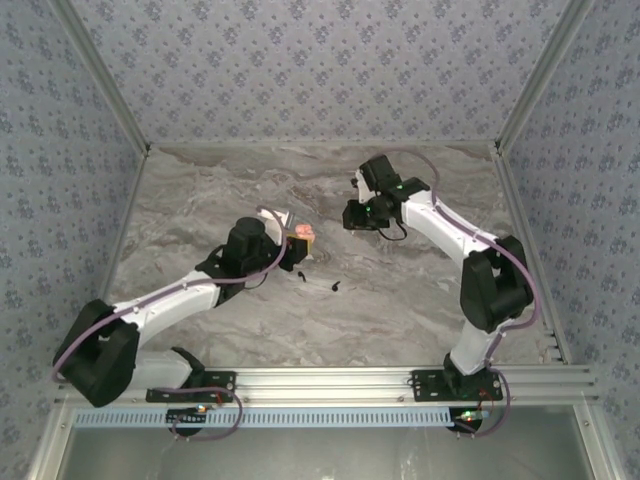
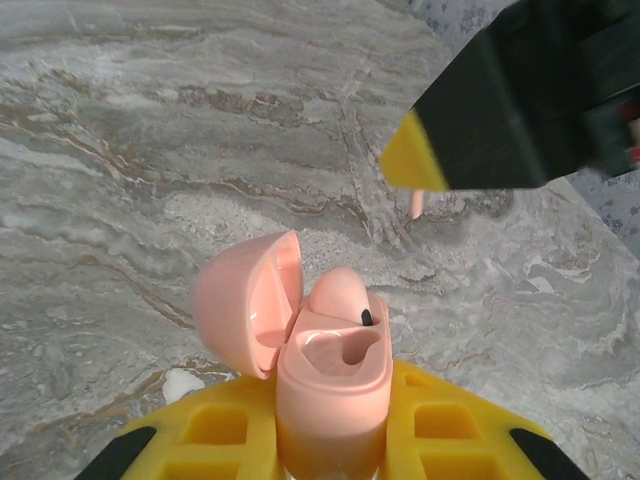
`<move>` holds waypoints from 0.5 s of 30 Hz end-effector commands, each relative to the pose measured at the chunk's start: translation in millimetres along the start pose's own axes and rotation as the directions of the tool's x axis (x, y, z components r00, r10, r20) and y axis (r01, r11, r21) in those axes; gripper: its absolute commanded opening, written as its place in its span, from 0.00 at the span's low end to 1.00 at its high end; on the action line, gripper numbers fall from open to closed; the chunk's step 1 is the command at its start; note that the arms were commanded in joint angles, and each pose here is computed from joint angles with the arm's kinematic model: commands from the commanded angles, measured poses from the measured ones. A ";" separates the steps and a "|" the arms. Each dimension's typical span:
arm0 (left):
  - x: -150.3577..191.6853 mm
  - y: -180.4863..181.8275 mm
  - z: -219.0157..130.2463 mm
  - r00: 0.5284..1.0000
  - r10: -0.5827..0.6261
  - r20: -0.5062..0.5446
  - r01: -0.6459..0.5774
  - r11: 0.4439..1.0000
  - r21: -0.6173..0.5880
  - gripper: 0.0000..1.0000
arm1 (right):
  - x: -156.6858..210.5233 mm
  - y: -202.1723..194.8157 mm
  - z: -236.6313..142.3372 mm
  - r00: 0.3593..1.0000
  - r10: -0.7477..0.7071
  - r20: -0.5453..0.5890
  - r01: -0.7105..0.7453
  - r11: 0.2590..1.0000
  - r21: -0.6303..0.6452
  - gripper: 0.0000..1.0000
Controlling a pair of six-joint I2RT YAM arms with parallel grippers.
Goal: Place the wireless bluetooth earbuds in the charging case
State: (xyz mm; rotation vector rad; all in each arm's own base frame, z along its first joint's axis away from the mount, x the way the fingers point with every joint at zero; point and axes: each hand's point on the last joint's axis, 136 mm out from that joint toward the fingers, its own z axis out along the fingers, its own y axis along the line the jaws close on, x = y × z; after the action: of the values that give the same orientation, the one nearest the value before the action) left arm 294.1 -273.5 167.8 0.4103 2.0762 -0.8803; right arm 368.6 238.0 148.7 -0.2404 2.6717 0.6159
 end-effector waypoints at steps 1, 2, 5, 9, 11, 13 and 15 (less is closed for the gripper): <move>-27.3 -17.2 8.3 0.998 0.004 0.068 -0.009 0.997 0.071 0.20 | -6.7 16.4 -24.0 0.999 0.004 0.047 -0.001 0.997 -0.077 0.23; -27.4 -17.1 11.8 0.998 0.004 0.066 -0.009 0.997 0.076 0.20 | -8.3 20.7 -29.8 0.998 -0.001 0.058 0.006 0.996 -0.093 0.23; -28.8 -20.8 19.4 0.998 0.014 0.068 -0.021 0.994 0.106 0.20 | -11.5 29.9 -42.9 0.996 -0.009 0.084 0.020 0.992 -0.127 0.23; -31.1 -23.6 25.7 0.995 0.030 0.099 -0.044 0.990 0.138 0.19 | -13.5 39.2 -58.1 0.994 -0.011 0.108 0.029 0.986 -0.163 0.24; -32.6 -25.1 27.3 0.991 0.040 0.126 -0.059 0.986 0.153 0.19 | -19.1 46.2 -65.6 0.990 -0.018 0.141 0.044 0.981 -0.187 0.24; -32.2 -24.8 29.9 0.990 0.046 0.133 -0.067 0.985 0.159 0.19 | -21.2 50.0 -71.9 0.987 -0.015 0.158 0.047 0.979 -0.201 0.24; -32.7 -29.4 31.1 0.988 0.065 0.138 -0.089 0.980 0.180 0.18 | -21.8 55.7 -77.6 0.985 -0.021 0.174 0.059 0.974 -0.220 0.24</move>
State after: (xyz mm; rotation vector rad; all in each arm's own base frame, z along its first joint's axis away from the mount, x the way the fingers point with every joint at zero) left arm 313.1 -304.3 168.5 0.4608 1.9780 -0.9834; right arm 354.3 251.0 221.9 -0.2854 2.4878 0.8187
